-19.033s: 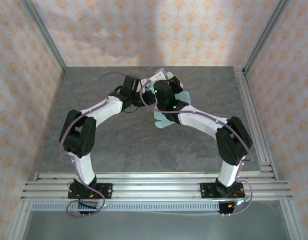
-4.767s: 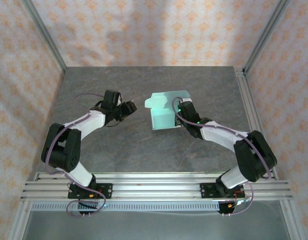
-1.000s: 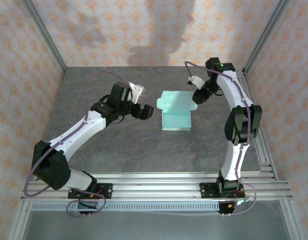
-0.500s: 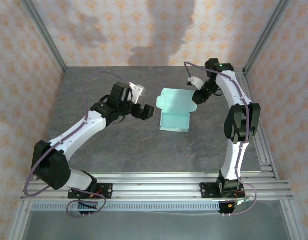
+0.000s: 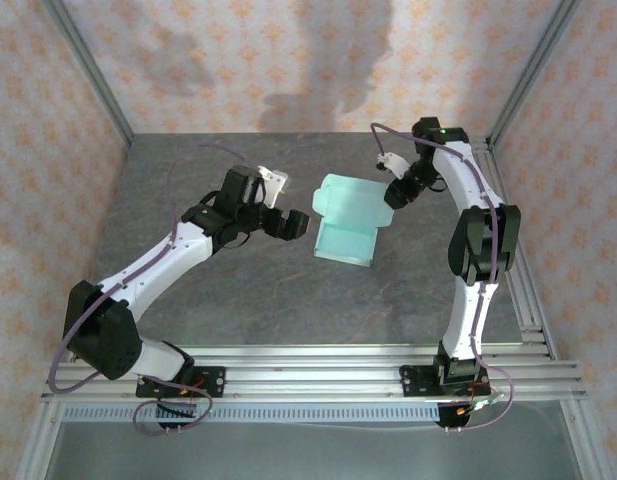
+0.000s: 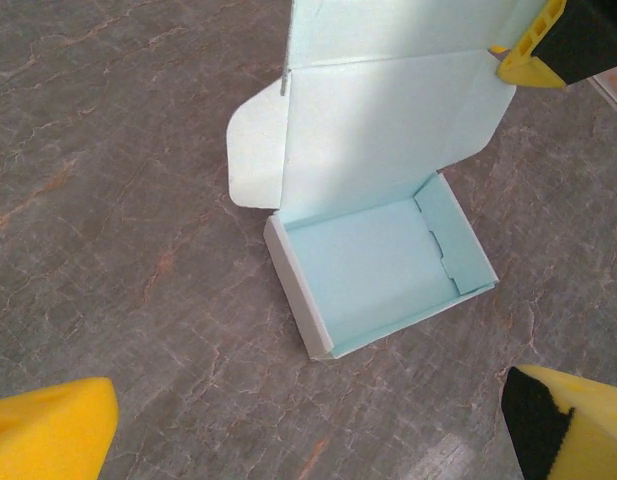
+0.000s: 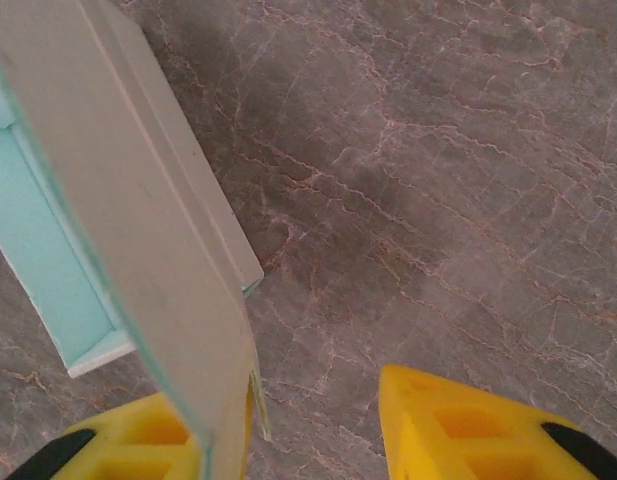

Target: Fold the paper box

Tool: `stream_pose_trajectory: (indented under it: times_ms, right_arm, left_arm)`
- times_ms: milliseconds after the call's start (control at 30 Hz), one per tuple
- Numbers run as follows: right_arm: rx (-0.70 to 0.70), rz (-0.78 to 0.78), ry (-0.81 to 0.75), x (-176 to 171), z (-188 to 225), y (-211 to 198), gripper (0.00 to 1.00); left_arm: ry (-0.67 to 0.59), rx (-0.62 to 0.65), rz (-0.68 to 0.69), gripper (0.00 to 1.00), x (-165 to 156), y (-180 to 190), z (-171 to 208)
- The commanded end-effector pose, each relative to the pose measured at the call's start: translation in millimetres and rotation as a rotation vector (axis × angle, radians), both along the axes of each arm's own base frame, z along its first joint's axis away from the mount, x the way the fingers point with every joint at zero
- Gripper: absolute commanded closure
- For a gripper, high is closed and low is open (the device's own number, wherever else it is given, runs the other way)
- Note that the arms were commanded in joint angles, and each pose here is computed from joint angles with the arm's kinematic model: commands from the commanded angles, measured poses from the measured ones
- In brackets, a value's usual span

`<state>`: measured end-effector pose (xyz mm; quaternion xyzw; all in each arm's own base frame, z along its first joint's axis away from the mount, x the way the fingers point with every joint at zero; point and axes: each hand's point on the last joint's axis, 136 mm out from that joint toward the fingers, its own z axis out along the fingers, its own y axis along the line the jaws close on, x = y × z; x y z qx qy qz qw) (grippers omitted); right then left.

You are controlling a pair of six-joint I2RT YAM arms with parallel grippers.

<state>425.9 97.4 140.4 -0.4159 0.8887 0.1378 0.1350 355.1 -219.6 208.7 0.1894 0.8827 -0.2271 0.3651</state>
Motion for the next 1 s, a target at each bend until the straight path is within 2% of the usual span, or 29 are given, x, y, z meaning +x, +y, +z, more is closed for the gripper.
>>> stream_pose_trajectory:
  times_ms: [0, 467, 733, 967]
  right_arm:
    - [-0.001, -0.017, -0.037, 9, 9, -4, 0.65]
    - [0.077, 0.019, 0.035, -1, 4, 9, 0.83]
    - [0.095, 0.028, 0.033, 2, 5, 12, 0.77]
    - [0.109, 0.040, 0.062, 0, 4, 15, 0.78]
  left_arm:
    - [-0.013, -0.025, 0.003, 0.00, 4, 1, 3]
    - [-0.005, -0.017, -0.006, 0.00, 3, 0, -2]
    - [-0.002, -0.017, -0.007, 0.00, 2, 1, -4]
    - [-0.001, -0.014, -0.006, 0.00, 1, 1, -4]
